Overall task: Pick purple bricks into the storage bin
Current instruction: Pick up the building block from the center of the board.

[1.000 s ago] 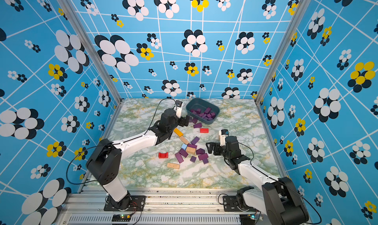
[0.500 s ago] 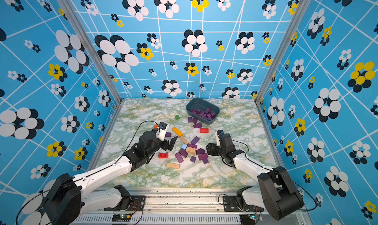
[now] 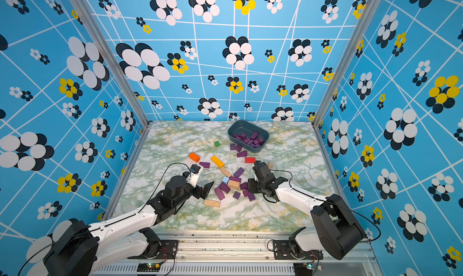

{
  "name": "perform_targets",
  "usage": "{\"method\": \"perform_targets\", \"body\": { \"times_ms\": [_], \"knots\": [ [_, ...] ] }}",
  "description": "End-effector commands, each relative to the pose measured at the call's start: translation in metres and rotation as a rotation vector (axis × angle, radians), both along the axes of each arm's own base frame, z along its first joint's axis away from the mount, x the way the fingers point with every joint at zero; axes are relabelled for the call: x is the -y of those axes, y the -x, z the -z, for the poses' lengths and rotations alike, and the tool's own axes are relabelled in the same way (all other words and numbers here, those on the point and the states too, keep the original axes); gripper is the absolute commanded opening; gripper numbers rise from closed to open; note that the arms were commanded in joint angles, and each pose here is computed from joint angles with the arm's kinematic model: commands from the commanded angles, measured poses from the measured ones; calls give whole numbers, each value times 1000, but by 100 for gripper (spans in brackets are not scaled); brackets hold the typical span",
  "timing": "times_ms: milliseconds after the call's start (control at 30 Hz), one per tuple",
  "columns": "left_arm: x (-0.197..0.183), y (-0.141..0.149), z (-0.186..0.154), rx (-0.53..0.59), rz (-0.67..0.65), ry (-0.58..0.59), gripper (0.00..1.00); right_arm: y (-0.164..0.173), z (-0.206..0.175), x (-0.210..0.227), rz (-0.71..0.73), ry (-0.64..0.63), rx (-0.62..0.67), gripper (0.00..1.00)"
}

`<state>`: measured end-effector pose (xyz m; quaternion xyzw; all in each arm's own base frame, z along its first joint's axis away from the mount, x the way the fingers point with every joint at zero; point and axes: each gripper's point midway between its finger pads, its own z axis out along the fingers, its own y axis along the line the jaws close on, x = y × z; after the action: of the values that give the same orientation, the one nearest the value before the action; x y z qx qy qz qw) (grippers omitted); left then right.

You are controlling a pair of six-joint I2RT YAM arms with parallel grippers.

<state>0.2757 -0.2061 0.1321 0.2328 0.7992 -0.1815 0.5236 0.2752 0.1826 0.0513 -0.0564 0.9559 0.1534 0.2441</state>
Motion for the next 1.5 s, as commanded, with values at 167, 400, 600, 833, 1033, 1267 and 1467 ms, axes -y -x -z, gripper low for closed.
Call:
{"method": "perform_targets", "body": {
  "times_ms": [167, 400, 600, 833, 1033, 1267, 1467],
  "knots": [
    [5, 3, -14, 18, 9, 83, 100, 23, 1, 10, 71, 53, -82, 52],
    [1, 3, -14, 15, -11, 90, 99, 27, 2, -3, 49, 65, -94, 55],
    [1, 4, -12, 4, -16, 92, 99, 25, 5, -9, 31, 89, -97, 59],
    [-1, 3, -10, 0, -26, 87, 99, 19, 4, -15, -20, 164, -64, 67],
    [2, 4, -11, -2, -9, 97, 99, 17, 10, -12, -43, 229, -76, 68],
    [19, 14, -16, 8, 105, 130, 99, 17, 21, -15, -57, 243, -98, 68],
    [27, 18, -15, 4, 159, 140, 100, 19, 33, -15, -64, 272, -121, 68]
  ]
}}
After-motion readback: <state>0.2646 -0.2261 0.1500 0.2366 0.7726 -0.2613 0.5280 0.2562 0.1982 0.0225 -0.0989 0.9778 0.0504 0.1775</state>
